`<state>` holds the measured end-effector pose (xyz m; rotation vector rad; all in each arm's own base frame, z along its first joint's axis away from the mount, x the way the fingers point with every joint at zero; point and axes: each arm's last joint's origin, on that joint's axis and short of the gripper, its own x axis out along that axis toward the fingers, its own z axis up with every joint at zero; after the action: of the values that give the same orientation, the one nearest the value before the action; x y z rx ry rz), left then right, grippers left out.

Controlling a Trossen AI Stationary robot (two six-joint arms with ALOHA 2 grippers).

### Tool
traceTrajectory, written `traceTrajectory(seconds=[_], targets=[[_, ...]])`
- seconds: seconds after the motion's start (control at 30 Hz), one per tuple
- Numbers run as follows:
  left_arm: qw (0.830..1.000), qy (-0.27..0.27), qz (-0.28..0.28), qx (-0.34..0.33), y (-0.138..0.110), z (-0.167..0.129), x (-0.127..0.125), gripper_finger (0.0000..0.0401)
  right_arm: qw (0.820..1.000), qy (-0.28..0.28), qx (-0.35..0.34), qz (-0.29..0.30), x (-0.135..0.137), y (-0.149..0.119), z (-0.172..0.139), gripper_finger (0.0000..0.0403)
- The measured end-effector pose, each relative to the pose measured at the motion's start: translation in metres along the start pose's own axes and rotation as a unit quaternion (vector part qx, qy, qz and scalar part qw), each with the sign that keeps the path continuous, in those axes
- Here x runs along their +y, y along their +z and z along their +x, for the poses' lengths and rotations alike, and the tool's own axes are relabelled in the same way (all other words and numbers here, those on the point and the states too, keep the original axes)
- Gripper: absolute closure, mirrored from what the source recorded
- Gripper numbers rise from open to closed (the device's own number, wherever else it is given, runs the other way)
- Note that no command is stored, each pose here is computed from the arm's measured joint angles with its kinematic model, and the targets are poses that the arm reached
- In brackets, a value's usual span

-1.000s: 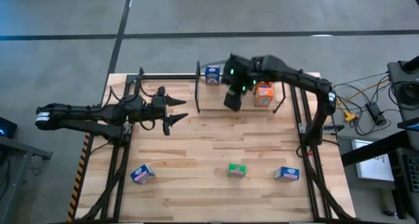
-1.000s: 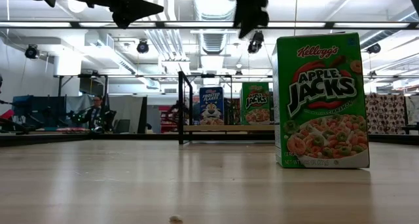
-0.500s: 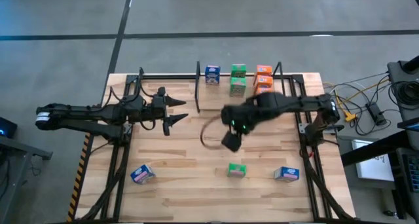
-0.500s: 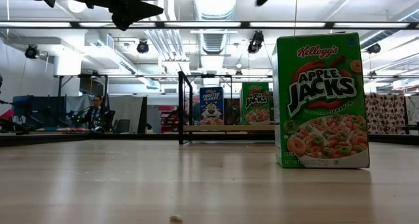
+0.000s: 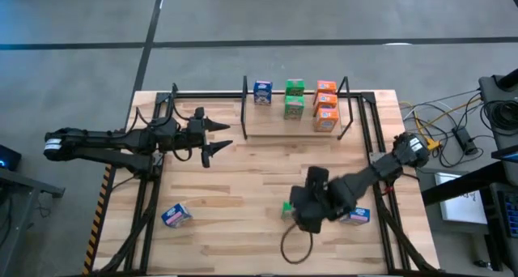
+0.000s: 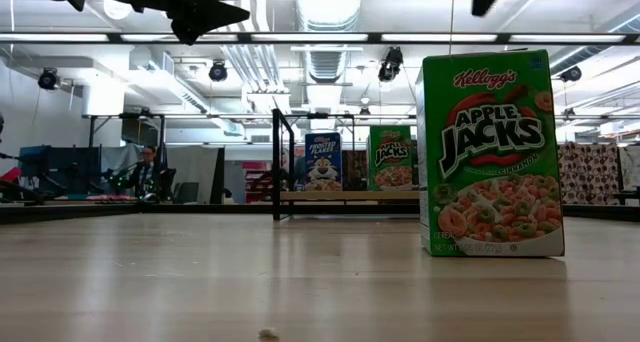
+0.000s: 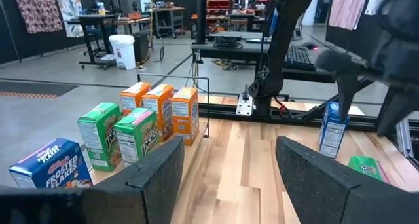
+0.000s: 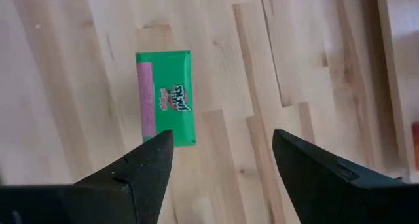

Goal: Stack cereal on shelf
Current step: Put the green cereal box aligned with the other green cereal boxes on the shelf

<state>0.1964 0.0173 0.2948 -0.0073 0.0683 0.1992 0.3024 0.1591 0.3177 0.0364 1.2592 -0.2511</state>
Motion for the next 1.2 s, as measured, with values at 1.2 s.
traceTrajectory(seconds=[1.2], targets=[[1.000,0.000,0.000,-0.002,0.000,0.000,0.000,0.0176,0.998,0.062,0.008,-0.015,0.016,-0.015,0.072,0.0176]])
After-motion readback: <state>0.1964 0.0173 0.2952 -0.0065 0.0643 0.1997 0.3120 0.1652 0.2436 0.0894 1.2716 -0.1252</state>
